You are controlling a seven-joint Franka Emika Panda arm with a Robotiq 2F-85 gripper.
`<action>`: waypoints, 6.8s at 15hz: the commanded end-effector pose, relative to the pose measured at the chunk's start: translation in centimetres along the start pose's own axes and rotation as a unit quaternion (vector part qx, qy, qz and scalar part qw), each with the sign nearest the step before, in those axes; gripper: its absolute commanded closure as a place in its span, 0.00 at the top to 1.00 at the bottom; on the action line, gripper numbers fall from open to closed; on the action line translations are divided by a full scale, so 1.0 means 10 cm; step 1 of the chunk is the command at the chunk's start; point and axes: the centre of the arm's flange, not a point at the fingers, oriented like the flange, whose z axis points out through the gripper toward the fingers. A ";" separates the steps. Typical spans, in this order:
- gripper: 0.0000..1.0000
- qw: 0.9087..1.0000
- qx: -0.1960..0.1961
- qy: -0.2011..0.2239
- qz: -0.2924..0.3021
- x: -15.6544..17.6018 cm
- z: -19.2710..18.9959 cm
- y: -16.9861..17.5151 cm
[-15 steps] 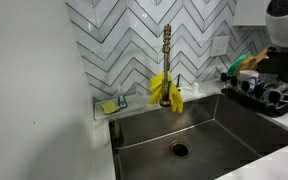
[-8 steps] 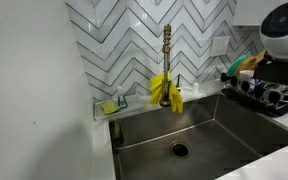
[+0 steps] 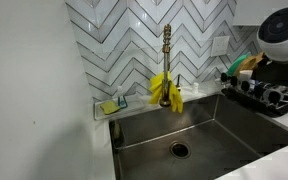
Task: Flip the silver cup to its side, pick up the silver cup and hang it on the first cup hanger on the dish rack
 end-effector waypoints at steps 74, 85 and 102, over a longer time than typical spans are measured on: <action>0.41 0.983 0.006 0.172 -0.066 -0.79 0.10 0.14; 0.41 0.977 0.039 0.210 -0.005 -1.01 0.20 0.23; 0.41 0.976 0.057 0.212 -0.003 -1.35 0.41 0.22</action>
